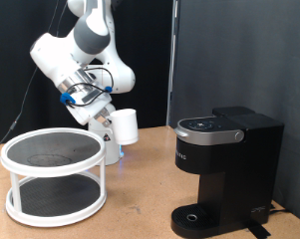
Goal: Make a cup of coffee with the keurig machine
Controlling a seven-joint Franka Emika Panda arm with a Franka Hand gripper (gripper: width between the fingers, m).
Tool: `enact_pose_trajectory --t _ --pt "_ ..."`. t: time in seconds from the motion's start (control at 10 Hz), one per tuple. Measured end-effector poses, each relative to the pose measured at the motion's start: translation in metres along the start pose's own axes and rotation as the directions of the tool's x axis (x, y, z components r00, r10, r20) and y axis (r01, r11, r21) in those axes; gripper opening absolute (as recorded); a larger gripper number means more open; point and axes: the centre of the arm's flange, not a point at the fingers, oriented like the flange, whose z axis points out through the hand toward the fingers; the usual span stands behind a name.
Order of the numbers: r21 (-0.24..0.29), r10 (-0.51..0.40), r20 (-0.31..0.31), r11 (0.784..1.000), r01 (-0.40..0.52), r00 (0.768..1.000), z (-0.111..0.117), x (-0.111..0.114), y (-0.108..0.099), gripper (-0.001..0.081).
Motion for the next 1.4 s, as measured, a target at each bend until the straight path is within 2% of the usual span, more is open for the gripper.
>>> enact_pose_trajectory --t 0.3,0.6,0.7,1.0,1.4 --pt "0.004 -0.007 -0.025 1.000 0.007 1.000 0.017 -0.014 -0.002 0.0003" --pt "0.005 -0.006 -0.032 1.000 0.007 0.999 0.020 -0.013 -0.001 0.0003" --pt "0.022 -0.009 -0.039 1.000 0.010 0.999 0.025 -0.013 -0.001 0.0003" --pt "0.069 0.000 -0.059 0.998 0.004 0.998 0.054 -0.015 -0.002 0.0003" --pt "0.102 0.007 -0.070 0.995 0.000 0.998 0.088 -0.013 -0.013 0.0003"
